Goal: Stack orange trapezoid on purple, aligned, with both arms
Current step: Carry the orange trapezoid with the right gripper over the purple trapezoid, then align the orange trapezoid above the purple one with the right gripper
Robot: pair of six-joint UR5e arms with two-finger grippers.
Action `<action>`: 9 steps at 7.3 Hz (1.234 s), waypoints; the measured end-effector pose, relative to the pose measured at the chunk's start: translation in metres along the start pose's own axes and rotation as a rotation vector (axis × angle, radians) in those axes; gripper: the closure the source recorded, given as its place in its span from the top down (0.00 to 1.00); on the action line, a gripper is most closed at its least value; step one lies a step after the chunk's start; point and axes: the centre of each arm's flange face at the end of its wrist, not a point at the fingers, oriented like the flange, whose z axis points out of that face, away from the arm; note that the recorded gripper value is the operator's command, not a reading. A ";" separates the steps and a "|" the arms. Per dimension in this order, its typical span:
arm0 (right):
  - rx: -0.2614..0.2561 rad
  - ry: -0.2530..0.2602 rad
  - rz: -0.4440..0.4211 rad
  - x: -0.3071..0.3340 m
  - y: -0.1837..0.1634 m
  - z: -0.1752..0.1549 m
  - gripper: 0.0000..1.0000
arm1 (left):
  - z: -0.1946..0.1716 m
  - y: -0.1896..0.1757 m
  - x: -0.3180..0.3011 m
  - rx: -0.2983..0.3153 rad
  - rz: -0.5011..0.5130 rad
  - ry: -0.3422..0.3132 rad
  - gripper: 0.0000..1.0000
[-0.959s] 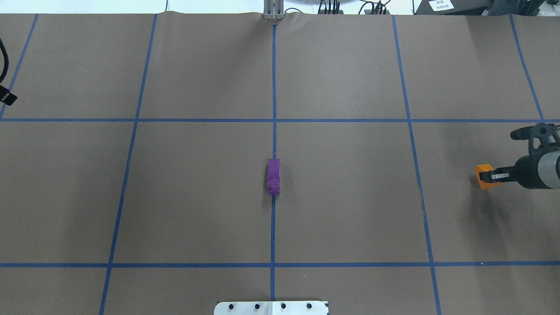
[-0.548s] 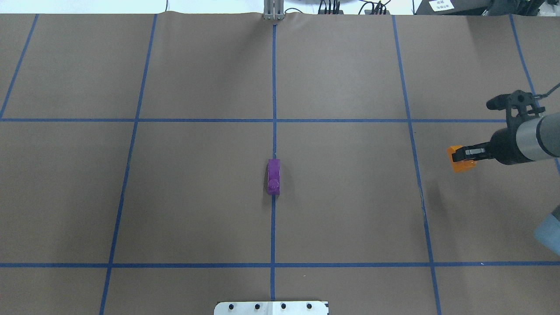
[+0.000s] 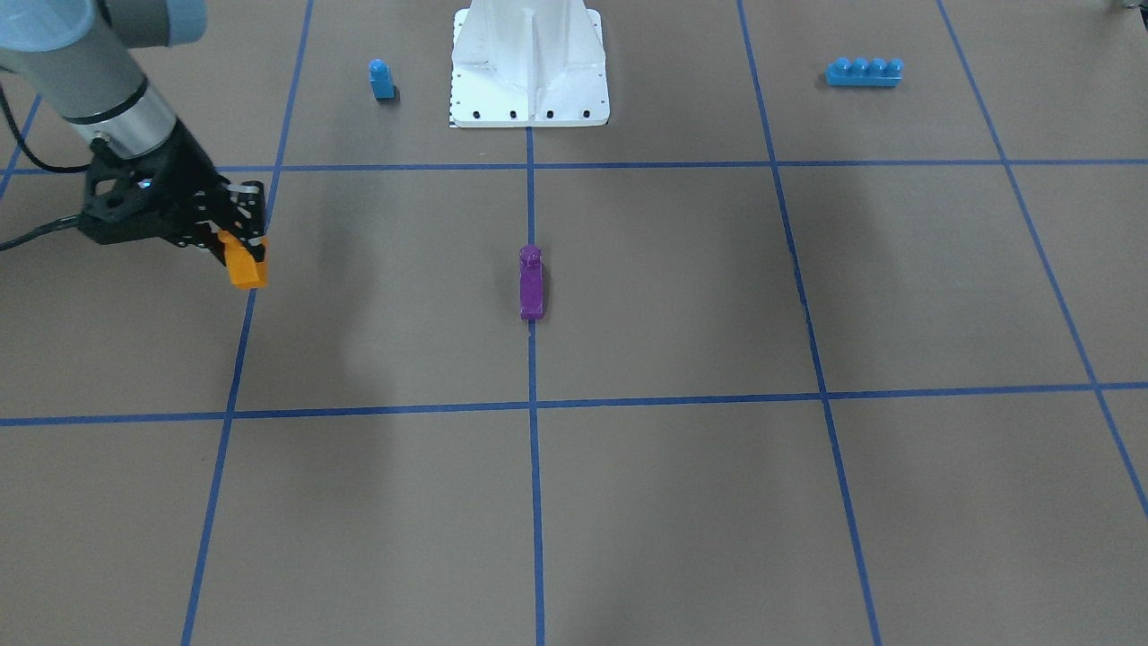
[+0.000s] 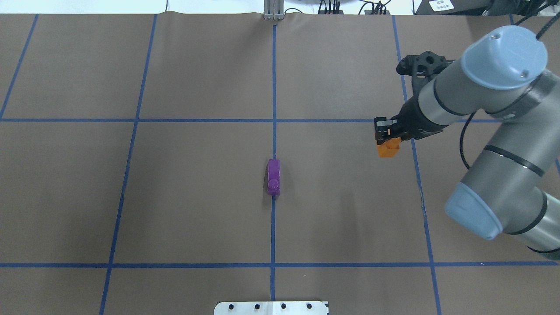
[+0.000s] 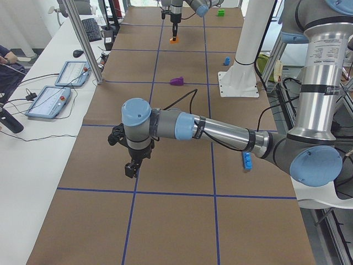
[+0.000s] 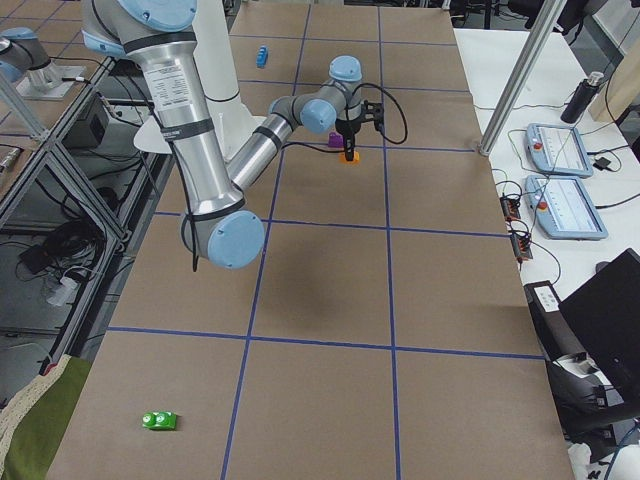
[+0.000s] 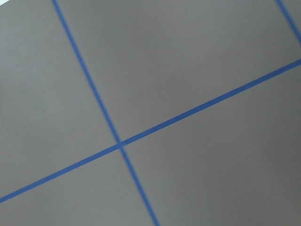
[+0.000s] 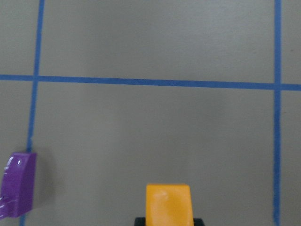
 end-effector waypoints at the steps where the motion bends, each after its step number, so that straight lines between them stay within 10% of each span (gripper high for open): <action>1: -0.005 -0.008 0.012 -0.042 0.009 0.003 0.00 | -0.002 0.010 -0.009 0.008 -0.009 0.011 1.00; 9: -0.015 0.112 0.058 -0.224 0.034 0.116 0.00 | -0.004 0.029 -0.008 0.014 -0.017 0.016 1.00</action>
